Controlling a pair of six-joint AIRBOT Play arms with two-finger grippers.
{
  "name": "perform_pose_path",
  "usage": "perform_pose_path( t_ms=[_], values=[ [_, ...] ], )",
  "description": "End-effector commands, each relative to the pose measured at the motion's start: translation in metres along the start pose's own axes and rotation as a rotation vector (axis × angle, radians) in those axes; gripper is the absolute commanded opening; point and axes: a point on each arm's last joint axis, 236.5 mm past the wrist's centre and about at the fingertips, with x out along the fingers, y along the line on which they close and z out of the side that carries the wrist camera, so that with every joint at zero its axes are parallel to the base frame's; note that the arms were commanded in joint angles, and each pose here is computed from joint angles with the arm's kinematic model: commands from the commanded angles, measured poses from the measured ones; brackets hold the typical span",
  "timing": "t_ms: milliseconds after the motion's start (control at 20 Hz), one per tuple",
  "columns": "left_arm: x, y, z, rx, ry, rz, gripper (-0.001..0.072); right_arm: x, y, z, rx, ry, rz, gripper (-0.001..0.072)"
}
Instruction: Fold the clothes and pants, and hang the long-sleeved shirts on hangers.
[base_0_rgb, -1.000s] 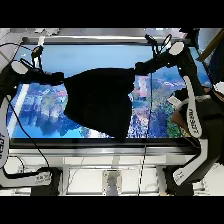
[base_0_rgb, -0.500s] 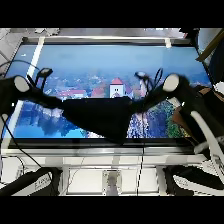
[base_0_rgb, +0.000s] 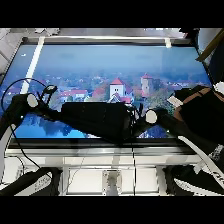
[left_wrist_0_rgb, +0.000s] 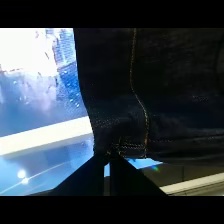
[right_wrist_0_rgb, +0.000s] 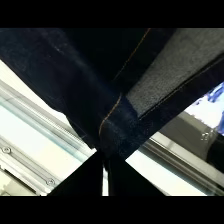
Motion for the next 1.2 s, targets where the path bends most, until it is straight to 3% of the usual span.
perform_pose_path(
  t_ms=[0, 50, 150, 350, 450, 550, 650, 1050, 1150],
  values=[
    [0.005, -0.002, -0.004, -0.014, 0.014, -0.008, 0.0562, 0.000, 0.003, -0.007, 0.032, 0.022, -0.005, 0.0285],
    [0.000, -0.002, -0.005, -0.017, 0.017, -0.008, 0.0683, -0.008, 0.003, -0.011, 0.014, 0.047, -0.017, 0.0459],
    [-0.019, -0.002, -0.001, -0.022, 0.000, -0.001, 0.0690, -0.041, -0.008, -0.017, -0.045, 0.091, -0.098, 0.0470],
    [-0.078, 0.003, 0.025, -0.036, -0.186, 0.051, 0.0691, -0.135, -0.076, 0.024, -0.159, -0.071, -0.451, 0.0467],
    [-0.099, 0.003, 0.026, -0.033, -0.250, 0.069, 0.0690, -0.163, -0.085, 0.045, -0.172, -0.154, -0.492, 0.0466],
    [-0.115, 0.002, 0.026, -0.033, -0.298, 0.082, 0.0690, -0.168, -0.098, 0.067, 0.067, -0.308, -0.444, 0.0475],
    [-0.127, 0.001, 0.025, -0.040, -0.332, 0.090, 0.0690, -0.155, -0.115, 0.083, 0.246, -0.424, -0.347, 0.0535],
    [-0.146, -0.001, 0.023, -0.128, -0.392, 0.086, 0.0690, -0.037, -0.131, 0.065, 0.808, -0.584, 0.075, 0.0525],
    [-0.146, -0.001, 0.023, -0.137, -0.392, 0.085, 0.0690, -0.028, -0.131, 0.058, 0.910, -0.550, 0.163, 0.0303]
  ],
)
